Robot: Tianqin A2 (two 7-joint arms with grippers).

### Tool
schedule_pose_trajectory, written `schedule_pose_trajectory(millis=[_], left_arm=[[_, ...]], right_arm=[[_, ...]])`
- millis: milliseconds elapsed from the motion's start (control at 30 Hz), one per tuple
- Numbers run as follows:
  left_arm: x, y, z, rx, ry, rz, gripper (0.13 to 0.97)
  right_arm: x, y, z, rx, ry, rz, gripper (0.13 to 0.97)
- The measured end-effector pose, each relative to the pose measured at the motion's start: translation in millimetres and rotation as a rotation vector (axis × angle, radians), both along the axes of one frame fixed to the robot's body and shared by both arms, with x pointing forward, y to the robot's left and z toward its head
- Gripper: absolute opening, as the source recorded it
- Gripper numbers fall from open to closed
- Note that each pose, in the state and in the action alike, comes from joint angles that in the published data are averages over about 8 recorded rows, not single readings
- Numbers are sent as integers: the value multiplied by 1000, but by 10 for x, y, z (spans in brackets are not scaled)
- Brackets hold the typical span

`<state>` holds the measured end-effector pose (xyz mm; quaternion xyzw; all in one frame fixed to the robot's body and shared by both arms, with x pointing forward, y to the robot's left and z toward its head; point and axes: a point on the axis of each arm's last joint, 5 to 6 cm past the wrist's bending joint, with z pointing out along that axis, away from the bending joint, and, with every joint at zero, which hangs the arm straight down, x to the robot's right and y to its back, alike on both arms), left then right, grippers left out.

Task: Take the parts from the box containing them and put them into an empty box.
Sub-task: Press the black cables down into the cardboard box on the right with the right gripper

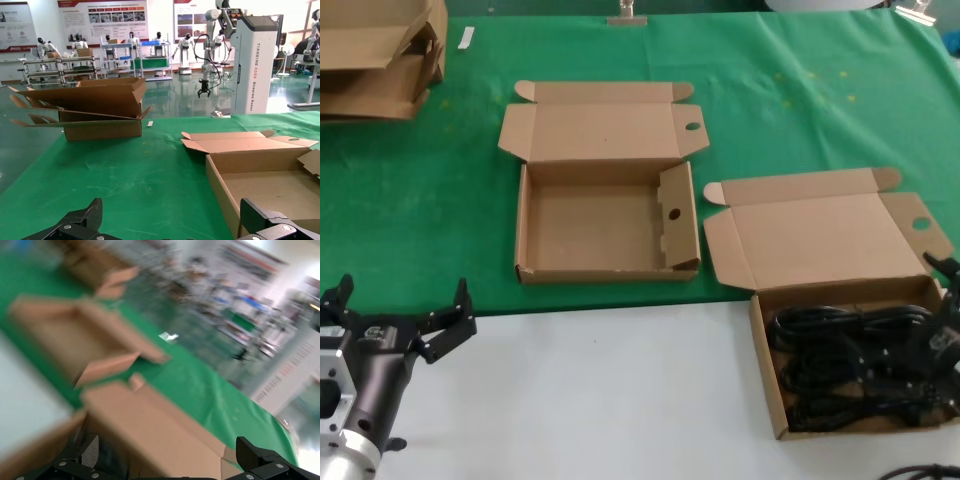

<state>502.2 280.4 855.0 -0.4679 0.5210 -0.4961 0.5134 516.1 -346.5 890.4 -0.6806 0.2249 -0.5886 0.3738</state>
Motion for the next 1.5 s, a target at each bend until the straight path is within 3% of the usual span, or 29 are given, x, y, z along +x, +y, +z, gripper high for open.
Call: schedule_pose_trajectory(millis=[267,533,1067,1267,1500], left_arm=[[0,0,0,0,0,0,966],[0,0,0,0,0,0,966],[0,0,0,0,0,0,966],[0,0,0,0,0,0,966],[0,0,0,0,0,0,966]], right_arm=[[197,-261,-50,-452,-8,103,966],[387,-277,40,-672,-26,173,966],[124,-401,296,-678,29,160,966],[76,-444,252,-667,51,146,966],[174,-424,180,-667,51,127,961]])
